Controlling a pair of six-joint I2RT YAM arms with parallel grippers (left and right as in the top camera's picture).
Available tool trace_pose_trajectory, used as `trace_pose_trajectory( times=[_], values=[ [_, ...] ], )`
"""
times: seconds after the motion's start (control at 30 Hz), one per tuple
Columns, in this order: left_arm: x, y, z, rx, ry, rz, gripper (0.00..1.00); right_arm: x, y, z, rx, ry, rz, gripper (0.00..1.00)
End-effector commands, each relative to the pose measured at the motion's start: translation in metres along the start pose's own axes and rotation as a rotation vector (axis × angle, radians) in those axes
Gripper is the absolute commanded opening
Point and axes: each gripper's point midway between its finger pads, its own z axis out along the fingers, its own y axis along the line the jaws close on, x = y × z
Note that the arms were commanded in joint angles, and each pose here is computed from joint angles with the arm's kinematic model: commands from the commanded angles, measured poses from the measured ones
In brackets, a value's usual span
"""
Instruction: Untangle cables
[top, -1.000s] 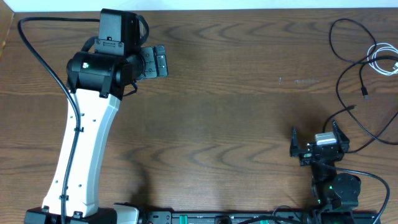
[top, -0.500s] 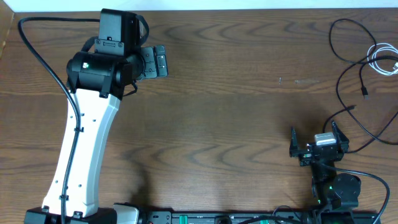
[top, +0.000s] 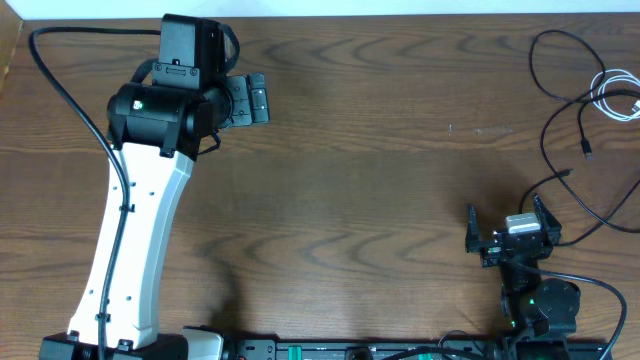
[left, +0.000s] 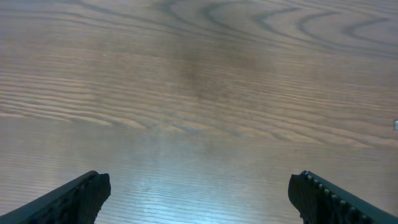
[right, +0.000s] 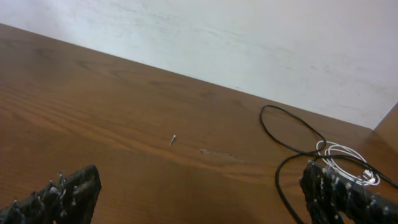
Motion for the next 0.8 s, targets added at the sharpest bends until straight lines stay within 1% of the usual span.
trace_pose_trajectory(
  times=[0.0, 0.13, 0.37, 0.53, 0.6, 0.77],
  values=[
    [0.000, 0.011, 0.003, -0.060, 0.002, 0.036, 0.98, 0.000, 0.001, 0.000, -0.005, -0.005, 0.002, 0.99],
    [0.011, 0.016, 0.003, -0.080, 0.044, 0.051, 0.98, 0.000, 0.001, 0.000, -0.005, -0.005, 0.002, 0.99],
    [0.006, 0.021, 0.000, -0.097, 0.019, 0.046, 0.98, 0.000, 0.001, 0.000, -0.005, -0.004, 0.002, 0.99],
    [-0.020, 0.029, -0.014, -0.084, -0.138, 0.001, 0.98, 0.000, 0.001, 0.000, -0.005, -0.005, 0.002, 0.99],
    [-0.025, 0.034, -0.018, -0.079, -0.194, -0.015, 0.98, 0.000, 0.001, 0.000, -0.005, -0.005, 0.002, 0.99],
    [-0.023, 0.055, -0.030, -0.036, -0.370, -0.081, 0.98, 0.000, 0.001, 0.000, -0.005, -0.004, 0.002, 0.99]
  ],
)
